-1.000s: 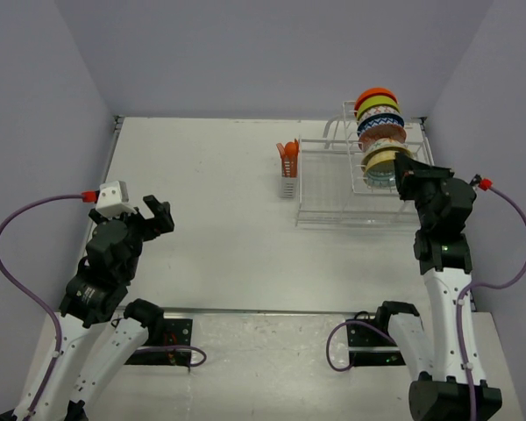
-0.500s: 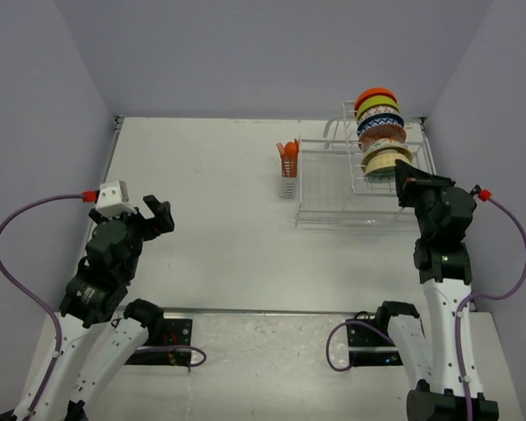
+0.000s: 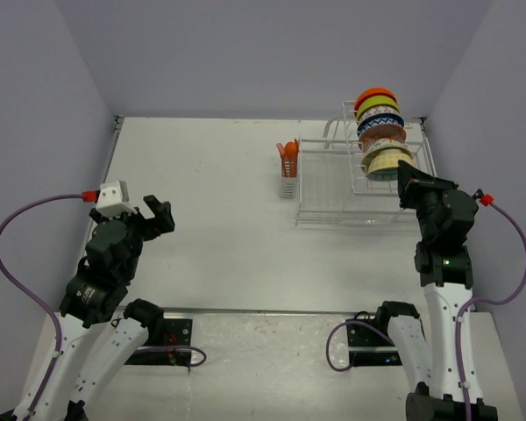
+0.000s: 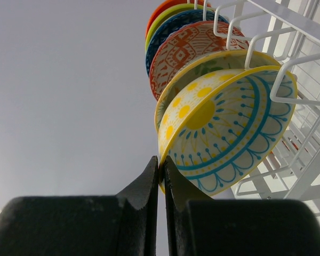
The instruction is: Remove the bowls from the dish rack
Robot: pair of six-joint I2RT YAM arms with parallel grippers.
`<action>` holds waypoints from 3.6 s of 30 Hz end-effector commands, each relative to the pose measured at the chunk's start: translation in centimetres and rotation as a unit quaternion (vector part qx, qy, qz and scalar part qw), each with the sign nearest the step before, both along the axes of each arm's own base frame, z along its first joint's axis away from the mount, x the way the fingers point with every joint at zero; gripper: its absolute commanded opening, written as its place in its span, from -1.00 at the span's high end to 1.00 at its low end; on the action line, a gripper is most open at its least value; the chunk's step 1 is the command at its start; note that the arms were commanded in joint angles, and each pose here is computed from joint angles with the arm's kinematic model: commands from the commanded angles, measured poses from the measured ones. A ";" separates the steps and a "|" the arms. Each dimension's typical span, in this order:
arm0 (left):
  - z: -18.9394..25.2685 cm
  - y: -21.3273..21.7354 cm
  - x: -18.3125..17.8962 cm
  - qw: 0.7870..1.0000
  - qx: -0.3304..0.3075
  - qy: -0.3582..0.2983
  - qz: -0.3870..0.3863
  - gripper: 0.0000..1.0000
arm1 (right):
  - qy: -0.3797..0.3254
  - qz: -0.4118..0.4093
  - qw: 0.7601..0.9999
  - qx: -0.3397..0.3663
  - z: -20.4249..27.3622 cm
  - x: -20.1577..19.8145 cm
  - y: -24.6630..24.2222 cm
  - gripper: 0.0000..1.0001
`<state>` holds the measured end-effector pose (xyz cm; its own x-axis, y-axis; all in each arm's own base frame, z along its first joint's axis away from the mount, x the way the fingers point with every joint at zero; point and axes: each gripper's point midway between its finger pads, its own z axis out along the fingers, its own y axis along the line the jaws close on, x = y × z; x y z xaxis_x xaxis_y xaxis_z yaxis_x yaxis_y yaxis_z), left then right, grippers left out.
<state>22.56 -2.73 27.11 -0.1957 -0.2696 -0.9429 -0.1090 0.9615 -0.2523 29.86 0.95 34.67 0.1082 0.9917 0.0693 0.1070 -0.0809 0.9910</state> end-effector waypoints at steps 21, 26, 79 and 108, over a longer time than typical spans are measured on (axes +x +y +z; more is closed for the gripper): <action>0.0 -0.1 0.6 1.000 0.003 -0.004 -0.001 -1.00 | -0.116 0.002 0.993 -0.013 8.8 -3.3 0.4 1.00; 0.1 0.0 0.5 1.000 0.002 -0.006 0.001 -1.00 | -0.124 0.021 0.992 -0.026 9.5 -3.7 1.1 1.00; 3.3 -16.7 3.4 0.912 -0.245 0.115 -0.307 -1.00 | -0.252 0.449 0.254 -0.819 -4.8 -10.6 32.9 1.00; -2.9 -17.0 6.5 0.937 -0.192 0.162 -0.244 1.00 | -0.235 0.390 0.235 -0.859 -5.0 -8.7 36.5 1.00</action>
